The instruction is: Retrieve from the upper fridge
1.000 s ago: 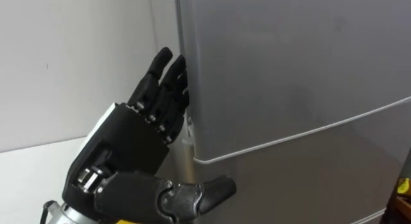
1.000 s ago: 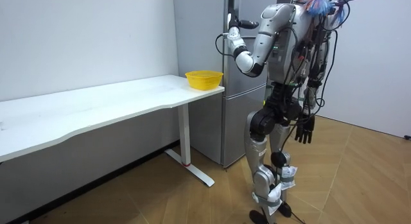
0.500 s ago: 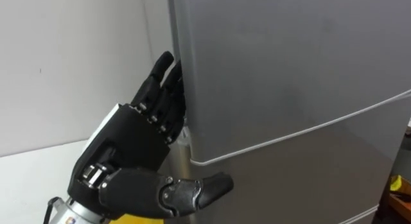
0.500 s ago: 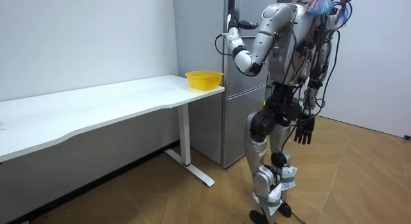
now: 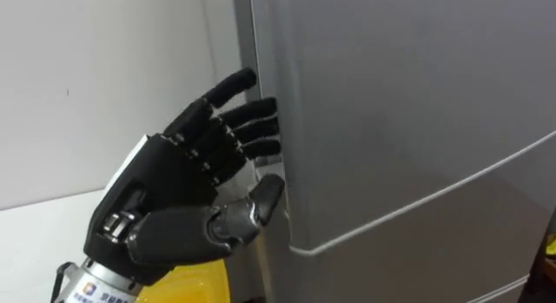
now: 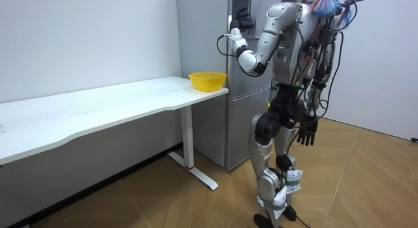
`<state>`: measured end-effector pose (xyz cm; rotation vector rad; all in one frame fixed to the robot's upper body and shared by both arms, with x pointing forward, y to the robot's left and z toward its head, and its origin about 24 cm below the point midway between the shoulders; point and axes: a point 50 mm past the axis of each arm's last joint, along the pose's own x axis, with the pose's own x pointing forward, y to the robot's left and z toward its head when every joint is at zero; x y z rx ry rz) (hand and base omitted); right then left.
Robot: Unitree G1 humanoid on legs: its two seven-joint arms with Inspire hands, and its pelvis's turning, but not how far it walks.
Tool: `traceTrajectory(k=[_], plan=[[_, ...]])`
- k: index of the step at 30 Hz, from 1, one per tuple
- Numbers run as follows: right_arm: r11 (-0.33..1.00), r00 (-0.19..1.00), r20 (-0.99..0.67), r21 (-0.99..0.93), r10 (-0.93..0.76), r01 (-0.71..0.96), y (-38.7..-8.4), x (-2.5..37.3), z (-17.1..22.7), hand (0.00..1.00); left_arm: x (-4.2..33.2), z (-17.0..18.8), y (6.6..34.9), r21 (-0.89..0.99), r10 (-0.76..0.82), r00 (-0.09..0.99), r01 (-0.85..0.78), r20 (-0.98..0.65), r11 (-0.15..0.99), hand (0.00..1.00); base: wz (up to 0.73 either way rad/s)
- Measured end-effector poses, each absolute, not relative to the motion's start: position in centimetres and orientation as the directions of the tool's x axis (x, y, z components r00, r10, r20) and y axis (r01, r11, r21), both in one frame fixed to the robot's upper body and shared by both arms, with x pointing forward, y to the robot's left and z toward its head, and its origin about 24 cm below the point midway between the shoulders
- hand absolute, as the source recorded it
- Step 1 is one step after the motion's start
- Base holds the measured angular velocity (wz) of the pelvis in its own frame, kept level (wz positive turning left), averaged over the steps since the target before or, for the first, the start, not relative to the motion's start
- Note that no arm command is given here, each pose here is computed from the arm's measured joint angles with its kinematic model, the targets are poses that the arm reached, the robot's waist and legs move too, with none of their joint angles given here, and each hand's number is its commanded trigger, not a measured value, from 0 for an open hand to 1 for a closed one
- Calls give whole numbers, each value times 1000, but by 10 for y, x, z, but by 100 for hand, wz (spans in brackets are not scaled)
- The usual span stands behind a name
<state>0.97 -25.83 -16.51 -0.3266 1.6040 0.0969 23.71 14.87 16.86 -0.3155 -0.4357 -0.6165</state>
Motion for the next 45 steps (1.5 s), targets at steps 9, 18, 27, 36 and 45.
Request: traceTrajectory(k=[9, 18, 27, 36, 45], plan=[[953, -16, -989, -134, -144, -273, -258, 15, -165, 0, 234, 164, 134, -123, -594, 663, 707, 455, 696, 62, -3], [952, -13, -989, -138, -147, -273, -258, 16, -165, 0, 231, 162, 127, -111, -637, 624, 748, 451, 654, 0, 0], [954, -20, -989, -135, -145, -267, -258, 14, -165, 0, 229, 159, 119, -108, -676, 589, 784, 443, 611, 0, -2], [963, -16, -990, -131, -138, -236, -257, 14, -165, 0, 230, 164, 116, -88, -692, 559, 803, 457, 590, 0, -6], [969, -11, -991, -131, -136, -211, -259, 14, -165, 0, 235, 172, 110, -39, -711, 532, 812, 459, 582, 0, -11]])
